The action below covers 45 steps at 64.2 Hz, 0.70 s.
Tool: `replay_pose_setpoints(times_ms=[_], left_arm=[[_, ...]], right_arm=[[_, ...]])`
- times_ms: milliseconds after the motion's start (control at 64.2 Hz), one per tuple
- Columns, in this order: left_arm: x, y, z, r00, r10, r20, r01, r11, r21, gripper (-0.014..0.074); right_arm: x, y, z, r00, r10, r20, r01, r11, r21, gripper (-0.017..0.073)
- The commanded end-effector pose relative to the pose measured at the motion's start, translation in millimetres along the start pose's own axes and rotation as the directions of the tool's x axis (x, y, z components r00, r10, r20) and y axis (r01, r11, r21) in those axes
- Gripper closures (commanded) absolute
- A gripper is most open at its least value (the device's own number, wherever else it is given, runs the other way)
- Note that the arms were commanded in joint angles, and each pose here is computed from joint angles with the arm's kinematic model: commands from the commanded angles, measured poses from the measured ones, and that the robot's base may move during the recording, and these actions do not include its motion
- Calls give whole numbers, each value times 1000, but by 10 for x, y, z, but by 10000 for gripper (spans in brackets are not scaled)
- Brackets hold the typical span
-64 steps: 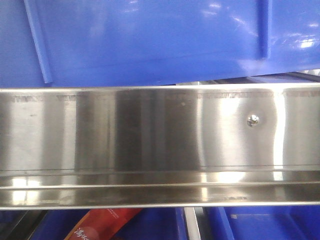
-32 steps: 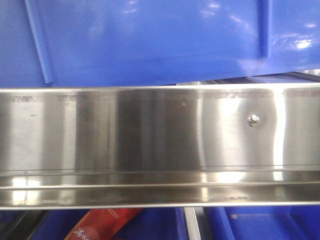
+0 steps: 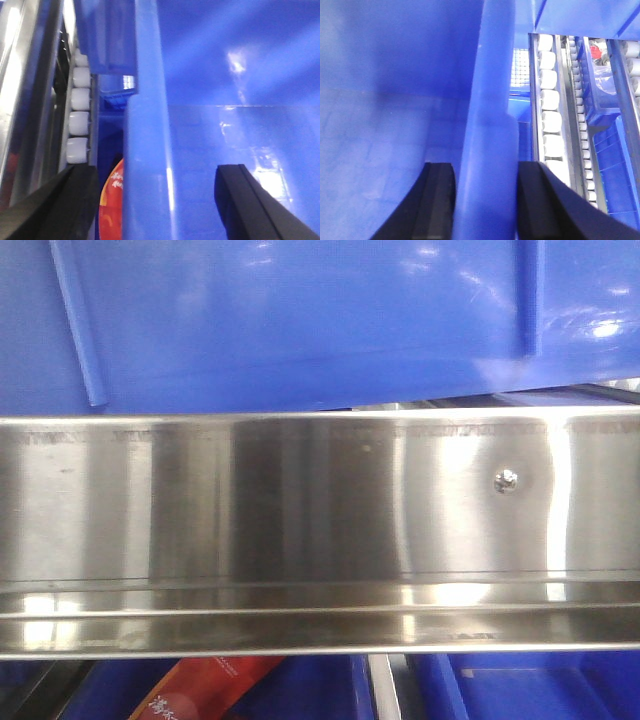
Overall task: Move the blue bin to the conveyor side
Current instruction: 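Close both grippers on the blue bin's side walls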
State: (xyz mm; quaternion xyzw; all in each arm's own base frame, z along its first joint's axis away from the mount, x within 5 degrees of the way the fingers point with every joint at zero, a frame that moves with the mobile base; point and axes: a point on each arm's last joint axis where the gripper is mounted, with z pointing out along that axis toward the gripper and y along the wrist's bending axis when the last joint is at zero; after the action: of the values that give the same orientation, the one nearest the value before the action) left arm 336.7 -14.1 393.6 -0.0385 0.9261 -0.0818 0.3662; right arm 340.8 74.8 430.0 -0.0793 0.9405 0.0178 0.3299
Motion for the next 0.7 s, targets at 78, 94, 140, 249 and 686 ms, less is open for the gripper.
replay_pose_setpoints(times_ms=[78, 94, 140, 249, 686], left_arm=[[44, -8, 134, 998, 2, -70, -2, 1000, 0, 235], [47, -6, 143, 997, 2, -75, -2, 1000, -1, 241], [51, -4, 161, 997, 1, -81, -2, 1000, -2, 260], [53, -1, 179, 996, 1, -85, -1, 1000, -2, 289], [54, -7, 179, 996, -3, -86, 3, 1000, 3, 439]], right_arm=[[5, -19, 15, 1000, -17, -5, 17, 1000, 15, 637], [5, -19, 15, 1000, -17, -5, 17, 1000, 15, 637], [5, -19, 15, 1000, -17, -5, 17, 1000, 15, 637], [5, -19, 15, 1000, -17, -5, 17, 1000, 15, 637], [5, -19, 15, 1000, -17, -5, 17, 1000, 15, 637]])
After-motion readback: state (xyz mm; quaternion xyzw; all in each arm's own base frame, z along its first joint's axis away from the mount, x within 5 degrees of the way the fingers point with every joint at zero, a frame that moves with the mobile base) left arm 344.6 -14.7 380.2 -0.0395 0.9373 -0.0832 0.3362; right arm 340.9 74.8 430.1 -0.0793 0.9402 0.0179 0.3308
